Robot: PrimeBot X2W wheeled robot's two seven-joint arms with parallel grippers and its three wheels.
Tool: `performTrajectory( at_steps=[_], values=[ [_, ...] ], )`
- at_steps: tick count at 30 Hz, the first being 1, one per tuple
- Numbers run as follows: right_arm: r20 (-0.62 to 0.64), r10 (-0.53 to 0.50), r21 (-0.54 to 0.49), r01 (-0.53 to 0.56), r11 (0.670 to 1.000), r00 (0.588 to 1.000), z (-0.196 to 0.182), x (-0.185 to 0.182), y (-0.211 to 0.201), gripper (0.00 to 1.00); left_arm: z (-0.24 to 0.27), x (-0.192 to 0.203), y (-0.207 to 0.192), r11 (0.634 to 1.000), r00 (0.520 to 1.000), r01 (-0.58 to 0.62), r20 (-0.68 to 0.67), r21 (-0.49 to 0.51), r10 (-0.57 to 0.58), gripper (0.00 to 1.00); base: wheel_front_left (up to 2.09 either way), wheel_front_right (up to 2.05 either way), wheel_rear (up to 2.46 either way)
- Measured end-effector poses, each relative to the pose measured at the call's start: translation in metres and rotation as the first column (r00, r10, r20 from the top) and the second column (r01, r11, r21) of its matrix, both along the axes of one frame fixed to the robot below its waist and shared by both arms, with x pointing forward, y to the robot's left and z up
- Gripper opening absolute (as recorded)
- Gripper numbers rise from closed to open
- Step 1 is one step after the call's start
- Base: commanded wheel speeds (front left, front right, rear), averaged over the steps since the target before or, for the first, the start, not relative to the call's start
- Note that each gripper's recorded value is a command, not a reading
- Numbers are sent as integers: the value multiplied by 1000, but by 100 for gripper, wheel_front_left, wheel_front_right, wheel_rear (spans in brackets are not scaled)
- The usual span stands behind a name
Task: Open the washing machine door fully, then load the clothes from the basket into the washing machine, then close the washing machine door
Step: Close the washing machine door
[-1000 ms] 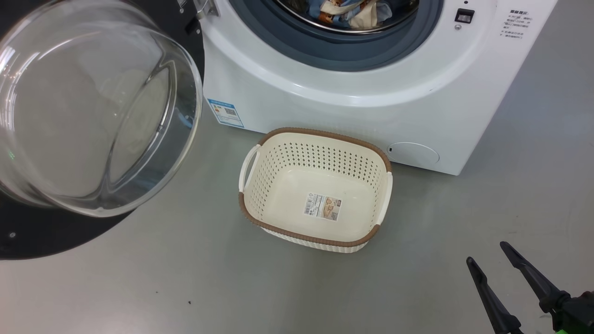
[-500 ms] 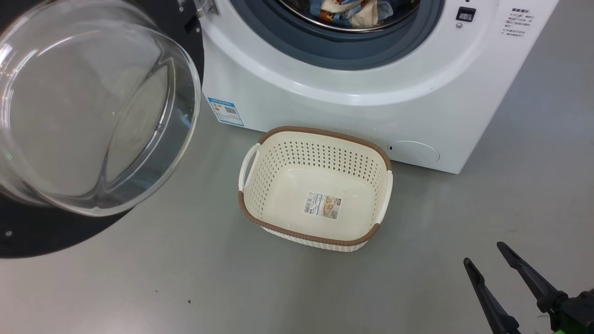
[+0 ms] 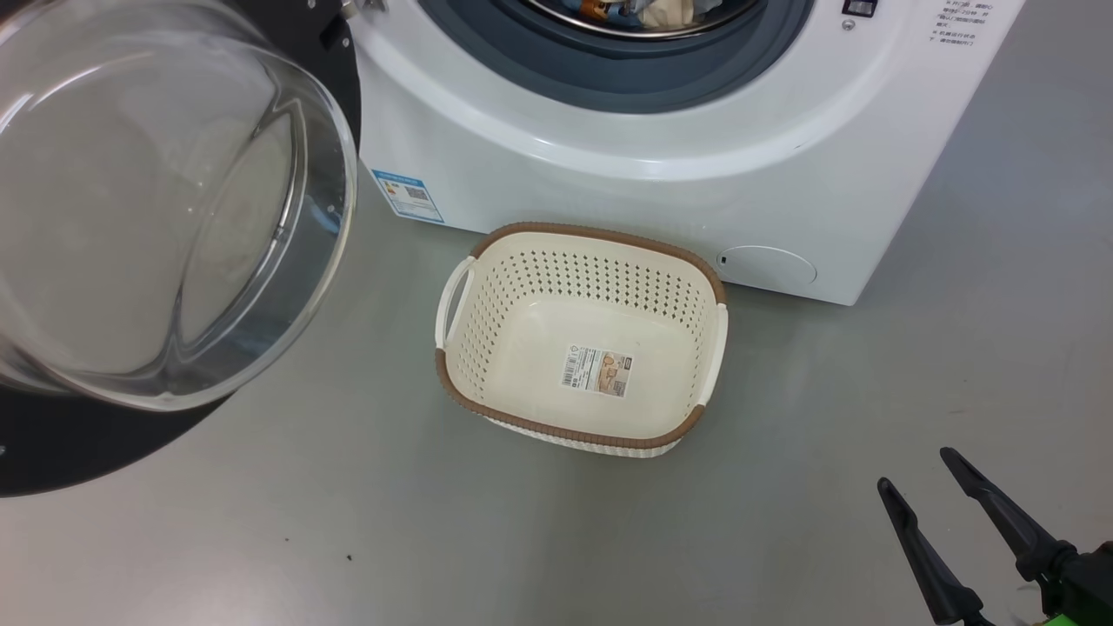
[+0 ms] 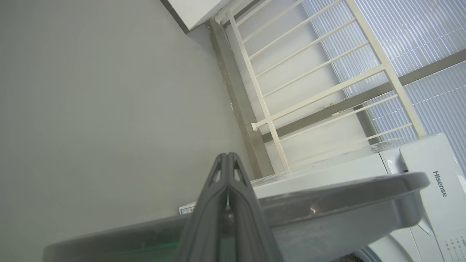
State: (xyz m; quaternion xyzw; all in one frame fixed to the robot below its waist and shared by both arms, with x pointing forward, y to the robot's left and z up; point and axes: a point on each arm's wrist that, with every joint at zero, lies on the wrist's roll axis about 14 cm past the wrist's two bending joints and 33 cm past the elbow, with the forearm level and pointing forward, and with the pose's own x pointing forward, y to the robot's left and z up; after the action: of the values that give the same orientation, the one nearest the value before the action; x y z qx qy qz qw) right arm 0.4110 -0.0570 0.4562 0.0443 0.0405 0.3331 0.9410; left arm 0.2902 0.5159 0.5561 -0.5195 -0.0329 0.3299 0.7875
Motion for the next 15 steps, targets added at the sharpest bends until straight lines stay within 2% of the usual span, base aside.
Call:
performTrajectory(
  at_steps=[10,15],
  values=[
    [-6,15,-2,-15,1000,1000,-2,2,5,100,3,3,-10,995,995,97,-3,15,-97,0,0,0,0],
    [-4,25,1,-25,1000,1000,-1,2,9,100,7,4,-19,988,988,154,20,-11,-153,0,0,0,0]
  ],
)
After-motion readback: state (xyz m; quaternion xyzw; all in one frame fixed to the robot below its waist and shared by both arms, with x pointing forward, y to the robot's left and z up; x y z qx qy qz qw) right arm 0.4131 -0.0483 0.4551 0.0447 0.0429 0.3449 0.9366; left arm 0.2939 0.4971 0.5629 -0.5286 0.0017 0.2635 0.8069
